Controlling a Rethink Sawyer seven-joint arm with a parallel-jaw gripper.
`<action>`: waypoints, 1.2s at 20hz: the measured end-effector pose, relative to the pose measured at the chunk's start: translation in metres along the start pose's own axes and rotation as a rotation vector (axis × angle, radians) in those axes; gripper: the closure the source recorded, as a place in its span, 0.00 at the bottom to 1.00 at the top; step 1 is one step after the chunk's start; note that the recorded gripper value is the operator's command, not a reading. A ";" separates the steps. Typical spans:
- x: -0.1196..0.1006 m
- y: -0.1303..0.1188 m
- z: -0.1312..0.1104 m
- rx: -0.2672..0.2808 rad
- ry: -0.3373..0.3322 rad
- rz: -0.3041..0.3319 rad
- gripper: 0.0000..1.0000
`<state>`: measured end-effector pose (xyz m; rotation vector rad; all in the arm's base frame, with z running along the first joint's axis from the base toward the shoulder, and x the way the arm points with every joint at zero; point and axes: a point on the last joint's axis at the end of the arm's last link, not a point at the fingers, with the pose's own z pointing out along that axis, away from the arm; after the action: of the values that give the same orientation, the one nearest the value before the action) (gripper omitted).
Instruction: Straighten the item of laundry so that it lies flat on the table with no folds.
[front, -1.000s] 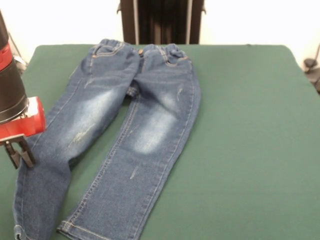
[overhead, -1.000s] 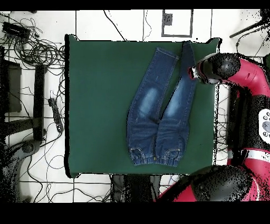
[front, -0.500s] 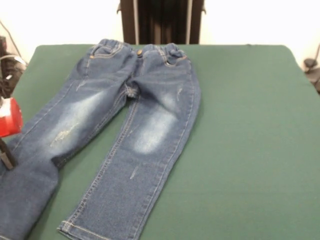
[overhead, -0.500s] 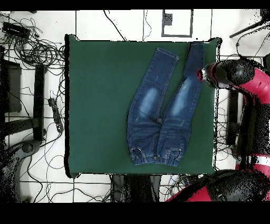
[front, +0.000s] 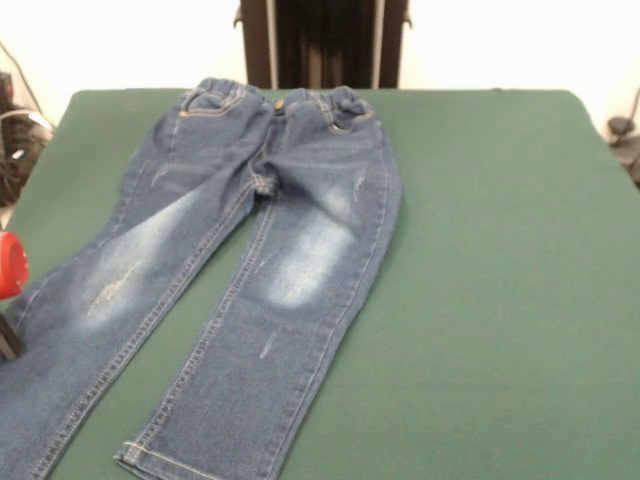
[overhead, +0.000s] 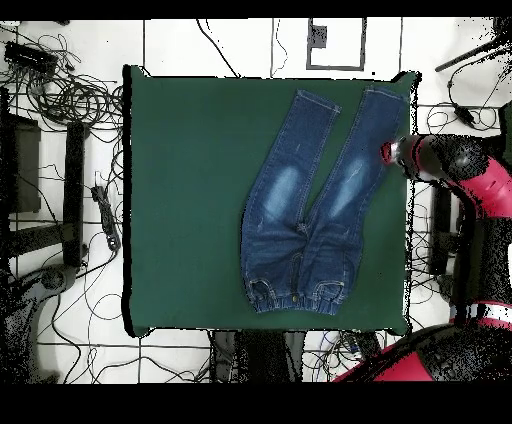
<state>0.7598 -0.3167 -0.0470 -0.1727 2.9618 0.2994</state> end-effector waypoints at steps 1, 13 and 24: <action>0.000 -0.001 0.000 -0.005 -0.005 0.004 1.00; 0.000 -0.002 0.001 -0.015 -0.015 0.011 1.00; -0.003 0.007 0.001 -0.036 -0.019 0.003 0.00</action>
<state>0.7616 -0.3092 -0.0458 -0.1694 2.9391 0.3522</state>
